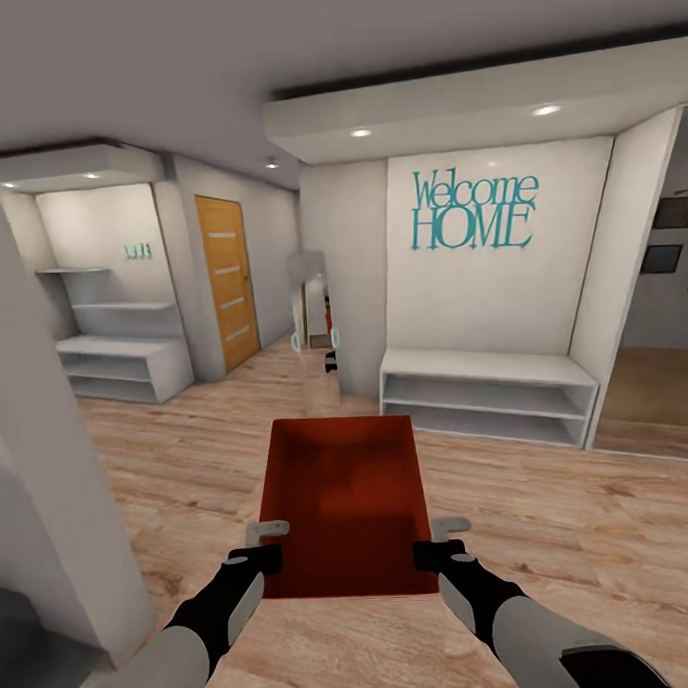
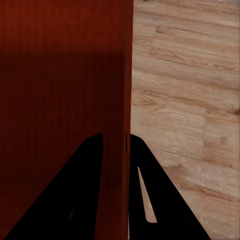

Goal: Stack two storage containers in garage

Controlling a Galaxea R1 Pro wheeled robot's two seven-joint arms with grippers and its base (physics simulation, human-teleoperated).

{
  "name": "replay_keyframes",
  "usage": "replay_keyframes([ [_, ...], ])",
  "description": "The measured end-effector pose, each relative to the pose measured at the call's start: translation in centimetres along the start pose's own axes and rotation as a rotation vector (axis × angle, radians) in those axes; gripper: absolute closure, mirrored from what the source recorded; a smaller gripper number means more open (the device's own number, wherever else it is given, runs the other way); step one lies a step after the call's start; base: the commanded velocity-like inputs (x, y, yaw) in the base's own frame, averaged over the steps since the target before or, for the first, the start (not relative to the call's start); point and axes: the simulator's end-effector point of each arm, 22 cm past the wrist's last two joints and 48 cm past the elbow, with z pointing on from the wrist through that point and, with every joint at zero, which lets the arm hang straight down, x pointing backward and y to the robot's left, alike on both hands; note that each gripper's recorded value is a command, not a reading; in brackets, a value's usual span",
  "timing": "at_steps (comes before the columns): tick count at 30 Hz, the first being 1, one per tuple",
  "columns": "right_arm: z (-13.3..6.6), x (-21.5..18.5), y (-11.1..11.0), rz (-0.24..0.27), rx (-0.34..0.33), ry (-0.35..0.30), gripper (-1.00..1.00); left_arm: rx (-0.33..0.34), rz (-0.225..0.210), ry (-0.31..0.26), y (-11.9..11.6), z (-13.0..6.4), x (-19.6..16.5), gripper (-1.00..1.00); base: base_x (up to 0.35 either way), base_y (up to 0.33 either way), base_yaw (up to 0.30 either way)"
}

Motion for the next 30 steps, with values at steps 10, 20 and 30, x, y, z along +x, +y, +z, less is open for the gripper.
replay_keyframes([
  [10, 0.00, 0.01, 0.03, 0.000, 0.000, 0.000, 1.00, 0.000, 0.000, 0.000, 0.02, 0.00, 0.00, 1.00, 0.322, 0.000, 0.103],
  [20, 0.01, 0.03, -0.09, 0.001, -0.001, 0.001, 1.00, 0.002, -0.001, 0.000, -0.10, -0.01, 0.02, 1.00, 0.322, 0.000, 0.208],
  [30, 0.02, 0.03, -0.12, 0.000, -0.003, 0.001, 1.00, 0.002, -0.001, 0.001, -0.13, -0.01, 0.04, 1.00, 0.322, 0.000, 0.010],
])
